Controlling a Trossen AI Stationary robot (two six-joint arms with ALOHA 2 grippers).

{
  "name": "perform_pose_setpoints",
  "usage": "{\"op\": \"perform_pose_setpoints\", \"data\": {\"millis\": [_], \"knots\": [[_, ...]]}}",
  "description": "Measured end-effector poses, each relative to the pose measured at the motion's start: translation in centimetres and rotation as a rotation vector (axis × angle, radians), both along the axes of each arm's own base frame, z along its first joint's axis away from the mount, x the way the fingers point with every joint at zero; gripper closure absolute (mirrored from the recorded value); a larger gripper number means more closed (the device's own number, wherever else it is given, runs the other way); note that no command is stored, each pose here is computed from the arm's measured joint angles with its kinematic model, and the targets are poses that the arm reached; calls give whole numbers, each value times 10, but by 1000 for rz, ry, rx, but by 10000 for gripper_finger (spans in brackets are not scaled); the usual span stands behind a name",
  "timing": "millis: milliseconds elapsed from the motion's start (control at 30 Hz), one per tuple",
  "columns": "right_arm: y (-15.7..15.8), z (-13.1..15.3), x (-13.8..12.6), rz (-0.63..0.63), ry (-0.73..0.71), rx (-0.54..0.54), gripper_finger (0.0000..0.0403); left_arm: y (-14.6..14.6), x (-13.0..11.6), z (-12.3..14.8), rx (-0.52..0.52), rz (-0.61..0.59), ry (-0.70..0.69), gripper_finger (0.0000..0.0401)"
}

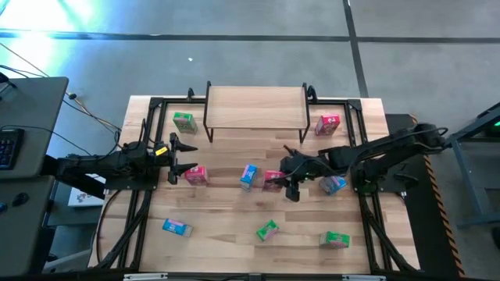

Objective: Stack cereal on shelf
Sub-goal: Put the bottom right red cereal box on the shelf

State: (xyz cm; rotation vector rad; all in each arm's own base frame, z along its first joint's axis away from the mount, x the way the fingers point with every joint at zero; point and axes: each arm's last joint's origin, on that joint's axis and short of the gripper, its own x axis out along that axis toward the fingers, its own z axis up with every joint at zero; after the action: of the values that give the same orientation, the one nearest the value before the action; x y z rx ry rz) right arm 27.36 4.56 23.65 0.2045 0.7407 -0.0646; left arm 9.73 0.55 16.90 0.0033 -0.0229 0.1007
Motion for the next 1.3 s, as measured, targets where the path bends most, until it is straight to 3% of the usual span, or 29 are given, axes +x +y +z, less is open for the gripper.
{"op": "perform_pose_setpoints", "data": {"millis": [433, 900, 1300], "knots": [[-23, 38, -20, -181, -74, 29, 254, 0, 0, 0, 0, 0, 0, 131], [-88, 131, -42, -129, 62, -288, 254, 0, 0, 0, 0, 0, 0, 131], [-156, 154, -69, -17, 51, -433, 254, 0, 0, 0, 0, 0, 0, 131]]}}
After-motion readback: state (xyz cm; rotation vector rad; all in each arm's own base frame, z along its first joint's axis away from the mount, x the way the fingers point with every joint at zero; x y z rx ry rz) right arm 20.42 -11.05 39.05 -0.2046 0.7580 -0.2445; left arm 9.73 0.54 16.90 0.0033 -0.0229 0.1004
